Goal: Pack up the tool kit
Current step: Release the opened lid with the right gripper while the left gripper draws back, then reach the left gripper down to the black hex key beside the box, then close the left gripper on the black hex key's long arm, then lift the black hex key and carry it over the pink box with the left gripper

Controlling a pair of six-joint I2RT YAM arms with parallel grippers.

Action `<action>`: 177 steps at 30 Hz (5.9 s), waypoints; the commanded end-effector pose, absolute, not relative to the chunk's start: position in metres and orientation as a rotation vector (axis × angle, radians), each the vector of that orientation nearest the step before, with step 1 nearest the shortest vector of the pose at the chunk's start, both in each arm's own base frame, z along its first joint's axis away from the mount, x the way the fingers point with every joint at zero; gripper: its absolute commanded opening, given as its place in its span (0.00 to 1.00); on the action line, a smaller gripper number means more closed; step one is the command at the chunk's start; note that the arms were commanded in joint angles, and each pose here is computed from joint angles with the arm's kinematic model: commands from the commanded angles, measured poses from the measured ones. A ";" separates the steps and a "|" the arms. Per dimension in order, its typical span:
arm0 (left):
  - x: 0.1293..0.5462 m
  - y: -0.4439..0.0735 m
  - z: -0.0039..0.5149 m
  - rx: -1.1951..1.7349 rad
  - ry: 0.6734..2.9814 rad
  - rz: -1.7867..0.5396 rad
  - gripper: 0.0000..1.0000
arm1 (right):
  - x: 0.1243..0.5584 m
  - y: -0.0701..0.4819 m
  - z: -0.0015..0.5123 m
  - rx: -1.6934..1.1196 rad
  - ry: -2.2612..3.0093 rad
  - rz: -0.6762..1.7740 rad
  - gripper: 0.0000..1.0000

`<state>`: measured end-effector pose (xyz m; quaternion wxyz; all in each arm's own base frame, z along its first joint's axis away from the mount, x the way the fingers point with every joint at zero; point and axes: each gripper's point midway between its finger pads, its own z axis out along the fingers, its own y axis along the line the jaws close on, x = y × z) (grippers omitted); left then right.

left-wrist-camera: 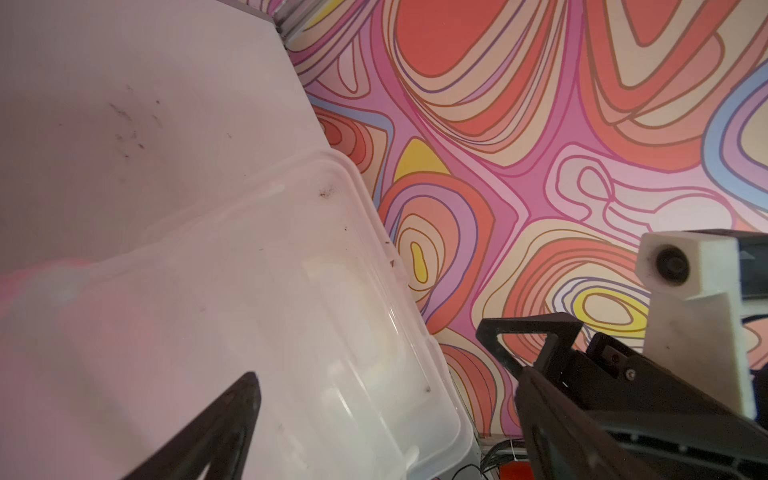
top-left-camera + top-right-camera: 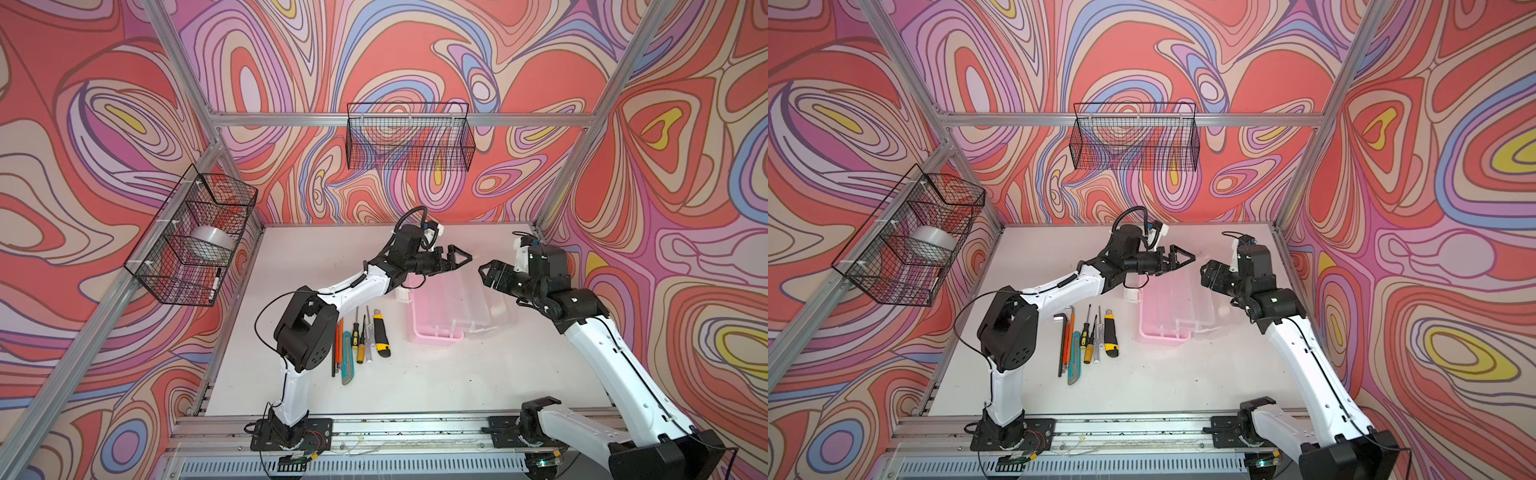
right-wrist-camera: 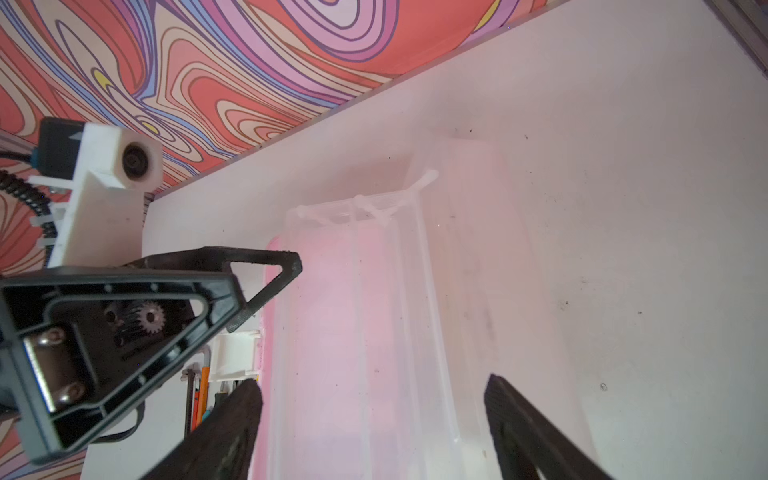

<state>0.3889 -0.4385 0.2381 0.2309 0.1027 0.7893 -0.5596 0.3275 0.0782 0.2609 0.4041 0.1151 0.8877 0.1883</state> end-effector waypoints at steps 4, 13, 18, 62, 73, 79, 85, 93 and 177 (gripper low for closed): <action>0.399 -0.402 0.238 0.255 2.158 -1.394 0.96 | 0.333 0.083 0.268 0.227 2.234 0.486 0.88; 0.391 -0.396 0.193 0.218 2.248 -1.375 0.96 | 0.337 0.095 0.255 0.187 2.270 0.548 0.86; 0.385 -0.375 0.186 0.193 2.271 -1.300 0.96 | 0.339 0.098 0.242 0.187 2.317 0.538 0.83; 0.271 -0.079 0.065 -0.407 2.642 -0.125 0.28 | 0.326 0.248 0.142 -0.035 2.518 0.598 0.54; 0.275 -0.067 0.043 -0.443 2.686 -0.088 0.18 | 0.340 0.262 0.131 -0.049 2.554 0.598 0.53; 0.281 -0.071 0.032 -0.453 2.704 -0.128 0.21 | 0.343 0.265 0.127 -0.059 2.572 0.579 0.53; 0.280 -0.069 0.025 -0.453 2.723 -0.110 0.23 | 0.344 0.267 0.124 -0.063 2.579 0.585 0.53; 0.280 -0.067 0.020 -0.464 2.733 -0.095 0.21 | 0.344 0.267 0.117 -0.072 2.593 0.569 0.53; 0.380 -0.394 0.102 -0.057 2.567 -0.866 0.00 | 0.347 0.134 0.183 0.279 2.374 0.501 0.51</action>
